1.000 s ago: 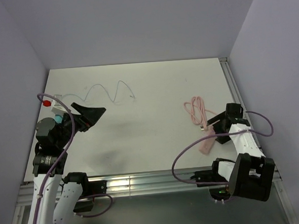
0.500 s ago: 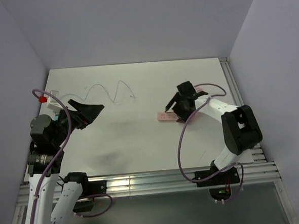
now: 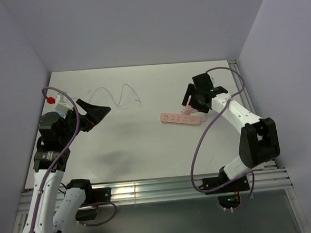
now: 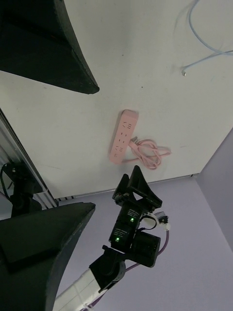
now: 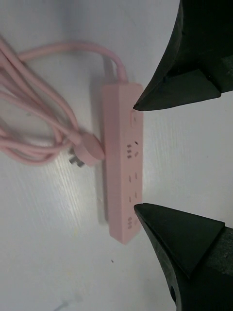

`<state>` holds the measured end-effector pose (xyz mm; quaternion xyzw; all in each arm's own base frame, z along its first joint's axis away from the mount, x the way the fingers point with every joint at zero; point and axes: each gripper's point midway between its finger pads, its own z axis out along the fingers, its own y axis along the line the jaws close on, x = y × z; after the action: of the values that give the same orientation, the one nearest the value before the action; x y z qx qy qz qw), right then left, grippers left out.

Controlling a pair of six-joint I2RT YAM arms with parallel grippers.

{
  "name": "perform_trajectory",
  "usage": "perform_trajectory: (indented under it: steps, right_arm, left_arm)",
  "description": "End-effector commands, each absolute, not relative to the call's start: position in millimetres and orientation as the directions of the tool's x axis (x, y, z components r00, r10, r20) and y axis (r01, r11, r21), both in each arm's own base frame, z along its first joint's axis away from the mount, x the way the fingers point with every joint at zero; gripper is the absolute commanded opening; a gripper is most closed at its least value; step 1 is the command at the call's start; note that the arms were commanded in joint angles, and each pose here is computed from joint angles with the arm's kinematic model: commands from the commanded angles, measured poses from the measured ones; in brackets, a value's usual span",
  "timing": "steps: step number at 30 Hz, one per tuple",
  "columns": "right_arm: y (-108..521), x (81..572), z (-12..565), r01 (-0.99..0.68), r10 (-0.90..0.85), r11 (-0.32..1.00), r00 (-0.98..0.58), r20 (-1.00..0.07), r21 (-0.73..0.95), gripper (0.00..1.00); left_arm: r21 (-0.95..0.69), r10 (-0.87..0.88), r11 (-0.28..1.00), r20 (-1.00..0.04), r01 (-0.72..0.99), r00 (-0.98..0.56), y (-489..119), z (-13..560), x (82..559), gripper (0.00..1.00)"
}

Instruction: Insert the plug

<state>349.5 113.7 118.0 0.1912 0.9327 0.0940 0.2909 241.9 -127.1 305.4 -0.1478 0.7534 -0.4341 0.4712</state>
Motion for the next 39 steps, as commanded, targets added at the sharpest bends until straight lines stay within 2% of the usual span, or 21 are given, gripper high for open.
perform_trajectory:
  steps: [1, 5, 6, 11, 15, 20, 26, 31, 33, 35, 37, 39]
  right_arm:
    - [98.5, 379.0, 117.9, 0.272, 0.368, 0.929, -0.748, -0.552, 0.251, 0.83]
    - [124.2, 399.1, 108.8, 0.224, 0.339, 0.936, -0.773, -0.535, 0.271, 0.82]
    - [125.7, 401.6, 104.4, 0.22, 0.335, 0.937, -0.779, -0.53, 0.269, 0.82]
    - [130.3, 393.0, 74.0, 0.233, 0.343, 0.932, -0.813, -0.471, 0.276, 0.81]
    - [149.7, 378.7, 55.0, 0.21, 0.344, 0.919, -0.84, -0.419, 0.334, 0.77]
    - [179.0, 350.4, 39.7, 0.148, 0.28, 0.922, -0.892, -0.354, 0.357, 0.77]
    - [189.4, 346.8, 78.4, 0.075, 0.262, 0.918, -0.852, -0.453, 0.39, 0.77]
    - [196.2, 341.8, 128.4, -0.006, 0.258, 0.9, -0.798, -0.544, 0.436, 0.77]
    - [211.4, 331.7, 142.8, -0.082, 0.228, 0.872, -0.804, -0.549, 0.483, 0.78]
    - [225.5, 317.6, 155.7, -0.144, 0.203, 0.843, -0.807, -0.554, 0.518, 0.78]
    - [243.0, 299.7, 166.3, -0.221, 0.158, 0.808, -0.811, -0.564, 0.546, 0.78]
    - [253.3, 289.2, 173.2, -0.265, 0.135, 0.79, -0.804, -0.579, 0.552, 0.78]
  left_arm:
    - [-0.767, -0.614, 0.588, -0.63, 0.257, -0.475, -128.6, 318.5, 244.8, 1.0]
    - [-0.742, -0.649, 0.663, -0.634, 0.095, -0.42, -103.2, 314.7, 260.4, 0.94]
    - [-0.721, -0.657, 0.693, -0.625, -0.009, -0.422, -91.1, 299.3, 267.1, 0.95]
    - [-0.614, -0.637, 0.764, -0.667, -0.201, -0.387, -57.8, 300.8, 286.2, 0.98]
    - [-0.517, -0.625, 0.78, -0.68, -0.354, -0.384, -34.2, 288.2, 305.1, 1.0]
    - [-0.462, -0.657, 0.721, -0.692, -0.517, -0.298, 1.3, 281.7, 320.3, 0.99]
    - [-0.42, -0.688, 0.65, -0.679, -0.633, -0.256, 38.4, 260.2, 343.1, 1.0]
    - [-0.312, -0.659, 0.625, -0.702, -0.716, -0.269, 81.2, 239.1, 373.6, 0.99]
    - [-0.24, -0.627, 0.643, -0.71, -0.728, -0.32, 102.9, 220.4, 386.7, 0.99]
    - [-0.201, -0.614, 0.653, -0.705, -0.73, -0.355, 119.1, 207.7, 397.0, 0.86]
    - [-0.166, -0.59, 0.65, -0.726, -0.742, -0.354, 137.4, 199.7, 402.2, 0.8]
    - [-0.124, -0.577, 0.655, -0.719, -0.745, -0.387, 145.1, 184.9, 406.1, 0.8]
